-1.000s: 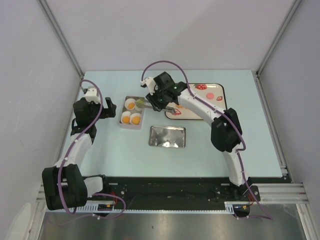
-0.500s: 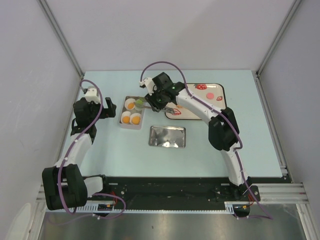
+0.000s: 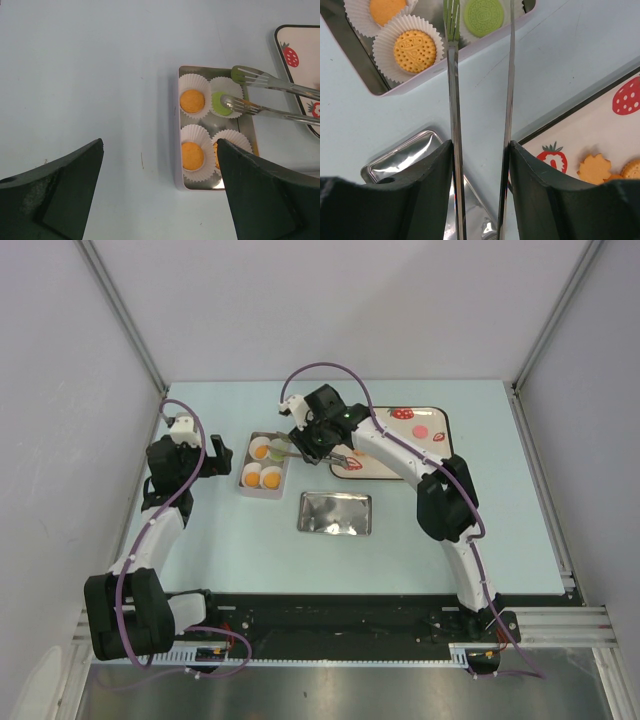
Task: Pack the cookies
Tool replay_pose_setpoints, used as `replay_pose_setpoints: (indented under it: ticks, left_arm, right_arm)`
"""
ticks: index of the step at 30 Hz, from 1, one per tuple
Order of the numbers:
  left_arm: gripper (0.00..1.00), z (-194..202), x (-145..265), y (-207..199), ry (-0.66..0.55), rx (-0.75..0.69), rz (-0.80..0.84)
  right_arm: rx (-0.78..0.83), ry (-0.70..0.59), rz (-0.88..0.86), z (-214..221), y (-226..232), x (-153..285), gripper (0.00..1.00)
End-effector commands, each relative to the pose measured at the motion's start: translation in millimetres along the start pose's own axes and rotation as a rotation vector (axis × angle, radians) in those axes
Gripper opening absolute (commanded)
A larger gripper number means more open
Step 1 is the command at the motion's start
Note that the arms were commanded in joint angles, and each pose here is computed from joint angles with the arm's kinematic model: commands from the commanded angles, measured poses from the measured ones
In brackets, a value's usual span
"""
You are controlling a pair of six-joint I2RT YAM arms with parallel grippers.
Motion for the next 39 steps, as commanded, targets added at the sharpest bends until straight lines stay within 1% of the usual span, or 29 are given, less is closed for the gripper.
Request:
replay_pose_setpoints:
  ticks: [1, 7, 14, 20, 24, 26, 30, 37, 38, 39]
  left_arm:
    - [1.00, -14.9, 2.3, 2.8, -0.058, -0.030, -0.008]
    - [1.00, -15.6, 3.3, 2.9, -0.059, -0.029, -0.008]
    - [1.00, -17.2, 4.2, 0.4, -0.062, -0.033, 0.006]
    - [1.00, -19.9, 5.0, 1.2, -0.072, -0.040, 0.003]
    - [1.00, -20.8, 4.7, 1.9, -0.079, -0.045, -0.001]
    - [1.00, -24.2, 5.3, 2.4, -0.093, -0.051, -0.004]
    - [1.00, -28.1, 5.2, 1.7, -0.113, -0.055, 0.000]
    - [1.00, -32.7, 3.6, -2.0, -0.131, -0.042, 0.024]
    - [1.00, -32.6, 3.3, -2.8, -0.131, -0.039, 0.028]
    - [1.00, -32.1, 3.0, -2.7, -0.131, -0.039, 0.029]
  right_arm:
    - [0.028, -0.068, 0.020, -24.6, 0.9, 19.7, 0.51]
    - [0.021, -0.082, 0.021, -24.6, 2.6, 28.1, 0.51]
    - [0.023, -0.166, 0.029, -44.8, 7.3, 63.7, 0.51]
    - [0.009, -0.258, 0.064, -63.4, -0.7, 97.2, 0.50]
    - [-0.027, -0.301, 0.118, -63.4, -17.9, 122.1, 0.48]
    - [-0.061, -0.339, 0.170, -63.5, -36.4, 132.9, 0.48]
    - [-0.128, -0.395, 0.288, -47.7, -70.1, 160.2, 0.47]
    - [-0.299, -0.448, 0.506, 2.7, -141.2, 211.2, 0.47]
    - [-0.334, -0.441, 0.540, 19.4, -153.2, 220.5, 0.47]
    - [-0.357, -0.446, 0.564, 26.5, -160.3, 226.8, 0.47]
Point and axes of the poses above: each gripper's point midway between its finger pads, its own x axis back along the fingers, its own y axis along the line the jaws close on, z = x × y, the point moved 2 cm from there along x, back along the fingers, and after that the axes turned 7 degrees about -x, right-handed, at the moved point
